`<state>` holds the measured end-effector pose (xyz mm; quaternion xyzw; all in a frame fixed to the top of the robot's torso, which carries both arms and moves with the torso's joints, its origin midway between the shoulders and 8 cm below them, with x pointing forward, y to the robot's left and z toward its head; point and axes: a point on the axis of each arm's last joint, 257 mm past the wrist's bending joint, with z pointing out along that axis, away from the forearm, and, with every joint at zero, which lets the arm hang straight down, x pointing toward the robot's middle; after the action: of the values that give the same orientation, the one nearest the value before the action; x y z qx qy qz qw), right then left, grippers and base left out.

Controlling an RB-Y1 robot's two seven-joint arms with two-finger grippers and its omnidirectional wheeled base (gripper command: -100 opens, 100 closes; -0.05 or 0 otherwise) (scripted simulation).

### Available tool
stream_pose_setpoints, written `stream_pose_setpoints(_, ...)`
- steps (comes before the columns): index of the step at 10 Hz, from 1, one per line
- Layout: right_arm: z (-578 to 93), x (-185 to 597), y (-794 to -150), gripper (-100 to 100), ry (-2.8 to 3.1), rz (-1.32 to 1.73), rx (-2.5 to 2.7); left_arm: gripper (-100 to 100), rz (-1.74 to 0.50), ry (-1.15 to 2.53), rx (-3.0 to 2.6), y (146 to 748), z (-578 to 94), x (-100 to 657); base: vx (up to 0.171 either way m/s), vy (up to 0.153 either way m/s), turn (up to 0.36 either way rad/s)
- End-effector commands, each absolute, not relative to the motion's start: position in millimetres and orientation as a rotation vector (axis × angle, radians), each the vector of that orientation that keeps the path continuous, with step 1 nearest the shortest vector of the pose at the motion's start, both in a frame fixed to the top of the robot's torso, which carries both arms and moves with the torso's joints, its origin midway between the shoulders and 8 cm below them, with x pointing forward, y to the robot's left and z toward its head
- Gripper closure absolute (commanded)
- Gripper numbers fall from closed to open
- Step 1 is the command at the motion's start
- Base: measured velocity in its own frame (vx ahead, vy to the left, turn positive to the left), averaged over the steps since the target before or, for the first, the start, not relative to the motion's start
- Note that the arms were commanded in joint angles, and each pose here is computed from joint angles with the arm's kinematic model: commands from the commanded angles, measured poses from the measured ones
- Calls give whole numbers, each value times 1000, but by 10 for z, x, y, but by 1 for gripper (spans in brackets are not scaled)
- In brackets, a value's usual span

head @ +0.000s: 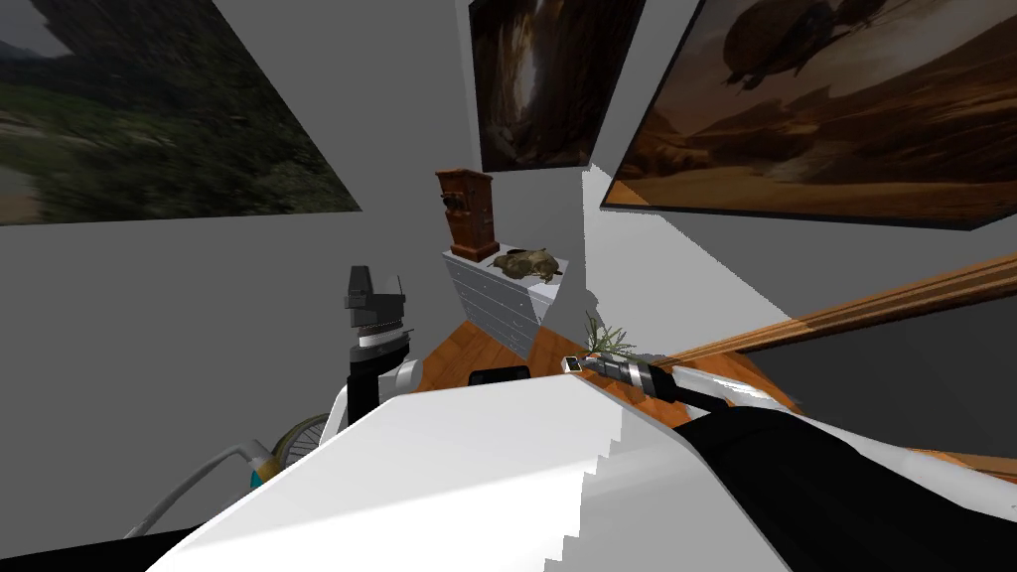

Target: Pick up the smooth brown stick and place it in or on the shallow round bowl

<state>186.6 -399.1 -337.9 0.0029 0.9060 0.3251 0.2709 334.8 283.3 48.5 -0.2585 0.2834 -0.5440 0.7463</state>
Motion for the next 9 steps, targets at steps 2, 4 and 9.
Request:
stream_pose_setpoints(2, -3337, 1746, -4265, -100, 2518, 825, -34, 0, -1190, 620, -566, 2833, 485, 3348, 39, 1, 113)
stream_pose_setpoints(4, -3274, 1765, -4372, -100, 2549, 790, -81, 0, -1190, 620, -566, 2833, 485, 3348, 43, 4, 53)
stream_pose_setpoints(9, -3105, 1649, -4900, -100, 2689, 662, -180, 0, -1191, 620, -566, 2833, 485, 3349, 51, -2, 140)
